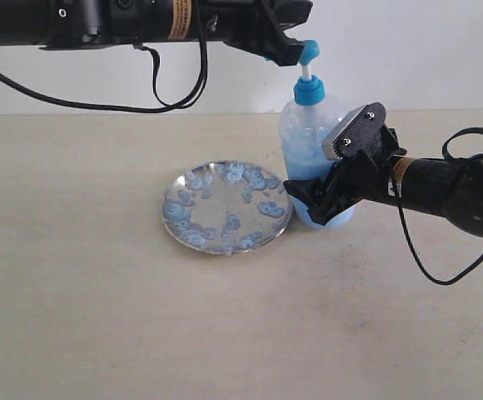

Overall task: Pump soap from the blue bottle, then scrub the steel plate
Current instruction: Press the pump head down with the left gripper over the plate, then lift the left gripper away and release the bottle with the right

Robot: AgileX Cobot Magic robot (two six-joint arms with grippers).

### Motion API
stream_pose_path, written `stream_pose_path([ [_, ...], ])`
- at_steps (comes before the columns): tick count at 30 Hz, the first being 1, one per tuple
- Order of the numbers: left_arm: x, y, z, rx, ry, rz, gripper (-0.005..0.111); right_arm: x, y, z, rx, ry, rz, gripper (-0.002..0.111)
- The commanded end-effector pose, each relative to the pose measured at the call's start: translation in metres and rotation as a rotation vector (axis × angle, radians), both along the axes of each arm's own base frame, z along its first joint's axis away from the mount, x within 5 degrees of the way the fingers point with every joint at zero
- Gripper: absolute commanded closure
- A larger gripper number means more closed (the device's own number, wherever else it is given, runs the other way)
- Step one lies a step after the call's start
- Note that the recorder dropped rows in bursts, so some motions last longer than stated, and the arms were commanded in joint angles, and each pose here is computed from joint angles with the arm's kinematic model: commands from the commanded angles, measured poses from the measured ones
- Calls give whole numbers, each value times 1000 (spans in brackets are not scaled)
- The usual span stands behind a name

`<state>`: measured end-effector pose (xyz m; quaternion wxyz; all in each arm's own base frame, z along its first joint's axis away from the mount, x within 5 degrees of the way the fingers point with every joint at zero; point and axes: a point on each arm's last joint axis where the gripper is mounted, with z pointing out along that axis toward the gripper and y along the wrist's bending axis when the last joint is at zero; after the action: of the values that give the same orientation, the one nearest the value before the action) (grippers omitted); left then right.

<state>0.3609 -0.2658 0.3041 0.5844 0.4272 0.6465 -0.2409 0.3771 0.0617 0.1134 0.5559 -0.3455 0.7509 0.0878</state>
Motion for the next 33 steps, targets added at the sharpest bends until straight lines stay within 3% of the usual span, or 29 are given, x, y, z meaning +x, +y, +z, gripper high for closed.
stream_pose_path([
  [1,1,-4,-19,34,31,-27,103,-4,0,-11,-59,52,12,108],
  [11,6,-9,-40,44,97,-38,103,-4,0,-11,-68,46,17,108],
  [15,6,-9,-50,93,130,-48,103,-4,0,-11,-69,46,18,108],
  [26,13,-12,-110,215,303,-49,103,-4,0,-11,-70,46,20,108],
  [33,16,-12,-102,193,264,-18,103,-4,0,-11,-67,48,18,108],
])
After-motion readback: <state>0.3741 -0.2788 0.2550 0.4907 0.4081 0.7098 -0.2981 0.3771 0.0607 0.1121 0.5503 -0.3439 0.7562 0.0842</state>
